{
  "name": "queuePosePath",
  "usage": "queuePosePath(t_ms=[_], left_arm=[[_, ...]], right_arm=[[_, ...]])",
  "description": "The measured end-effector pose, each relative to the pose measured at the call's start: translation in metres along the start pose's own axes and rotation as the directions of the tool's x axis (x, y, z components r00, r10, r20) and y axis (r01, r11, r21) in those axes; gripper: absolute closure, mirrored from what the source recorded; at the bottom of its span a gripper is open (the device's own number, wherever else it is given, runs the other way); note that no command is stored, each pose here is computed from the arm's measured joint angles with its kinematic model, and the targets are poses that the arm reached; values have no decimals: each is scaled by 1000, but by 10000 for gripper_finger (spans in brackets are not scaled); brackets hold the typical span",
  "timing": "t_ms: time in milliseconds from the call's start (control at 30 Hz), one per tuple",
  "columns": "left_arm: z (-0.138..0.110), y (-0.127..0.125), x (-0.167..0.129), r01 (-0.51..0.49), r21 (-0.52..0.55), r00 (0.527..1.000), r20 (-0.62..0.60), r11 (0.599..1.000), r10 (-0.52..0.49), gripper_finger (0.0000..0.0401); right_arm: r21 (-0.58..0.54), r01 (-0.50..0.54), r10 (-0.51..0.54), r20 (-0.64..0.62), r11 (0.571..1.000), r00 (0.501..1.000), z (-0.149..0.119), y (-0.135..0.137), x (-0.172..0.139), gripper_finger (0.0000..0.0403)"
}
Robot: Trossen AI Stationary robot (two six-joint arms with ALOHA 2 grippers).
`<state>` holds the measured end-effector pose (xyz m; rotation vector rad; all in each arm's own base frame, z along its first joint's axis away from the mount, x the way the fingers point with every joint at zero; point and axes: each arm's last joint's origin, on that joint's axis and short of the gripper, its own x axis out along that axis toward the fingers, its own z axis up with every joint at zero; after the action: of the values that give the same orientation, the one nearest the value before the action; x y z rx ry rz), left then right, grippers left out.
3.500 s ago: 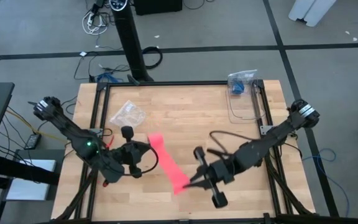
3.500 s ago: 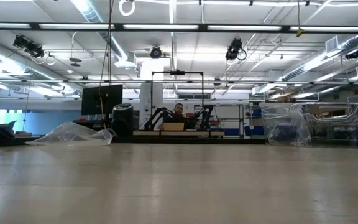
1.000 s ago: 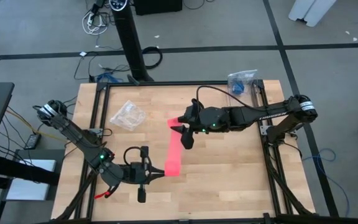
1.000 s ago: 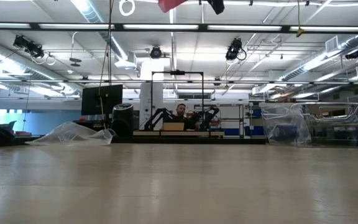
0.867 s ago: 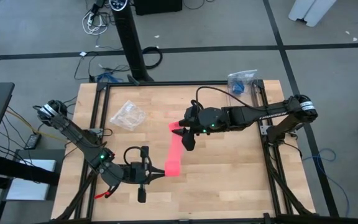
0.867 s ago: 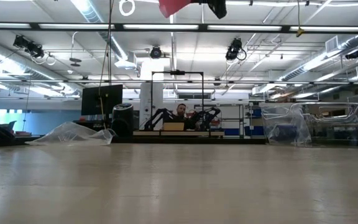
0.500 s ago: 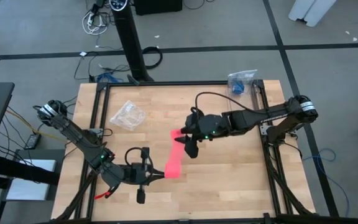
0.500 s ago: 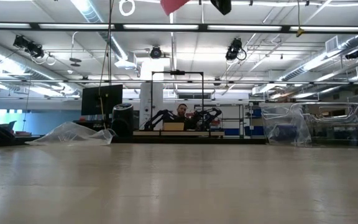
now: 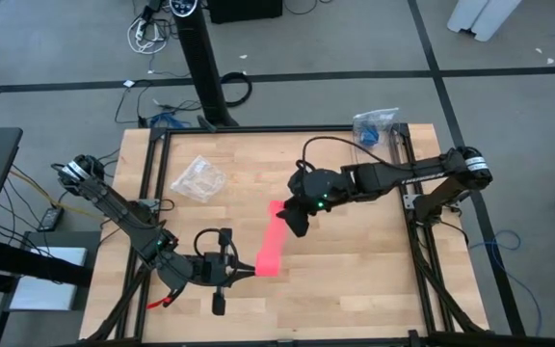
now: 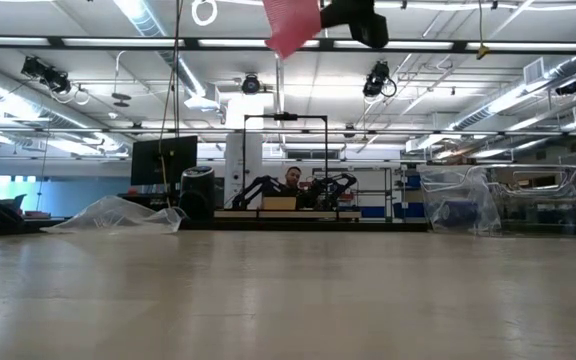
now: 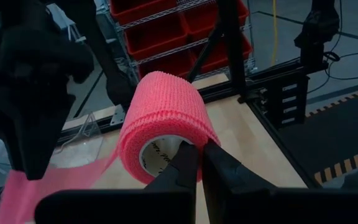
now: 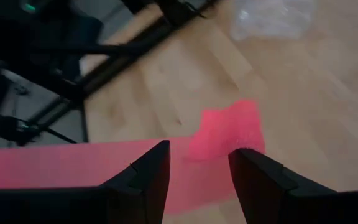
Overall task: Roll bandage
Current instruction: Roll the pink bandage
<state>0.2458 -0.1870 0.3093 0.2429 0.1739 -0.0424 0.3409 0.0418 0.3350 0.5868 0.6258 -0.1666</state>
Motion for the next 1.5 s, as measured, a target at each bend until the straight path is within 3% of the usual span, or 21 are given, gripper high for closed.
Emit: queuePosePath(t_ms=[167,433,533,667,733,967,1133,1200,1333,1500], left_arm=[[0,0,0,0,1,1000,-1,1000,0,389],[-1,2,2,17,-6,1000,-4,1000,-17,389],[-1,2,2,17,-16,1000,-5,1000,-17,389],[-1,2,2,16,-21,1000,-6,1000,-16,389],[-1,4,3,9,-23,1000,-7,1000,-9,389],[3,10,-1,-8,-29,1000,4,1000,8,389],[18,22,-13,-48,-51,999,-10,998,48,389],[26,25,-16,-53,-60,999,-8,997,53,389],[39,29,-19,-53,-68,999,-4,996,52,389],[55,33,-23,-54,-74,998,21,996,56,389]], right_arm=[[-75,0,-2,-32,997,999,1,-5,0,237],[-348,-6,2,-13,937,1000,-10,10,-2,237],[-346,-19,15,-16,938,1000,-12,14,-3,237],[-146,12,-23,-73,989,997,-14,6,-3,237],[-122,48,-61,-105,991,993,-15,-1,-2,237],[-218,139,-182,-195,966,964,-21,-14,-19,239],[-359,156,-215,-131,920,968,-36,3,-39,253],[-409,119,-167,-86,905,982,-47,10,-40,257],[-480,-6,29,41,877,999,-82,22,-23,266],[-535,-104,274,249,839,929,-130,19,3,272]])
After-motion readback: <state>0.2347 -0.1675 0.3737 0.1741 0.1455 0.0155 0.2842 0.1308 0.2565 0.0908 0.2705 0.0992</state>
